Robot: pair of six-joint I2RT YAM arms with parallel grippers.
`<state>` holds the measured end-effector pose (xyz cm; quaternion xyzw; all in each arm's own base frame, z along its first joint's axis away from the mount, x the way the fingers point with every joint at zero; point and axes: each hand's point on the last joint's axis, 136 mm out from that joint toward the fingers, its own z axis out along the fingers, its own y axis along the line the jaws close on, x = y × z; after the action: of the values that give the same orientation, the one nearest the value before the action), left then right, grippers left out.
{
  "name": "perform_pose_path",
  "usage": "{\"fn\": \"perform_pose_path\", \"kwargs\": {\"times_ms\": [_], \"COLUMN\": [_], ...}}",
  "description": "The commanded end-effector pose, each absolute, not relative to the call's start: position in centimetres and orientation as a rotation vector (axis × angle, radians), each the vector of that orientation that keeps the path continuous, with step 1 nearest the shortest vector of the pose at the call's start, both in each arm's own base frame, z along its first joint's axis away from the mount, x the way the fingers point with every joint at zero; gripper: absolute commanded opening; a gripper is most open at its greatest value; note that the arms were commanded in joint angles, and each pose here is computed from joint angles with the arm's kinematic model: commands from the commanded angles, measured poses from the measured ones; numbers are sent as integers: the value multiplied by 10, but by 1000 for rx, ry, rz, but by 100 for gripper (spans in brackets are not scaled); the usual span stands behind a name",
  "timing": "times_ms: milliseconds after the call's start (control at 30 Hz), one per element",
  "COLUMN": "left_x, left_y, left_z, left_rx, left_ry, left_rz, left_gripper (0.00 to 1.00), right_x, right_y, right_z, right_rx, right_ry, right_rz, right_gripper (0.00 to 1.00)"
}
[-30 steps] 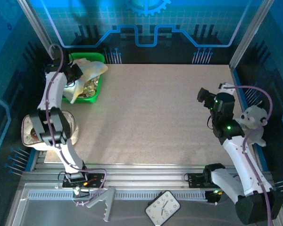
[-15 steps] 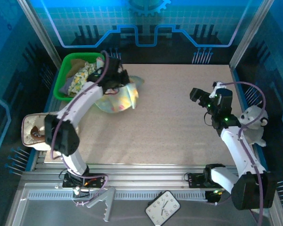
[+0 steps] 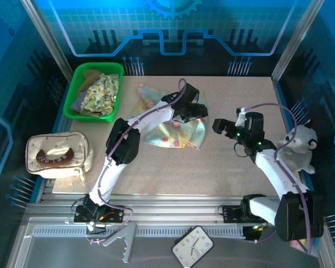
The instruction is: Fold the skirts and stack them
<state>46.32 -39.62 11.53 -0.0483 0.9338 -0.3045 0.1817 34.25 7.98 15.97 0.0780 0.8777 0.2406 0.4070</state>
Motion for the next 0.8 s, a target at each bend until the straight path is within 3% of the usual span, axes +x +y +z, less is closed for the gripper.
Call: {"fn": "perform_pose_path", "kwargs": {"times_ms": [0, 67, 167, 367, 533, 767], "left_x": [464, 462, 464, 456, 436, 425], "left_y": [-369, -338, -281, -153, -89, -98], "left_z": [165, 167, 169, 152, 129, 94], "left_rx": [-130, -187, -312, -558, -676, -714], "left_ry": [2566, 2560, 2537, 2543, 2602, 2699], "left_rz": [-843, -772, -692, -353, -171, -260], "left_gripper": [74, 87, 99, 99, 99, 99], "right_x": [334, 337, 343, 358, 372, 386], "right_y": [100, 108, 114, 135, 134, 146], "right_z": [138, 132, 118, 91, 74, 44], "right_rx": [123, 118, 144, 131, 190, 99], "right_ry": [2297, 2323, 2379, 2473, 2541, 2694], "right_rz": [649, 674, 654, 665, 585, 494], "right_gripper": [100, 100, 100, 99, 95, 57]}}
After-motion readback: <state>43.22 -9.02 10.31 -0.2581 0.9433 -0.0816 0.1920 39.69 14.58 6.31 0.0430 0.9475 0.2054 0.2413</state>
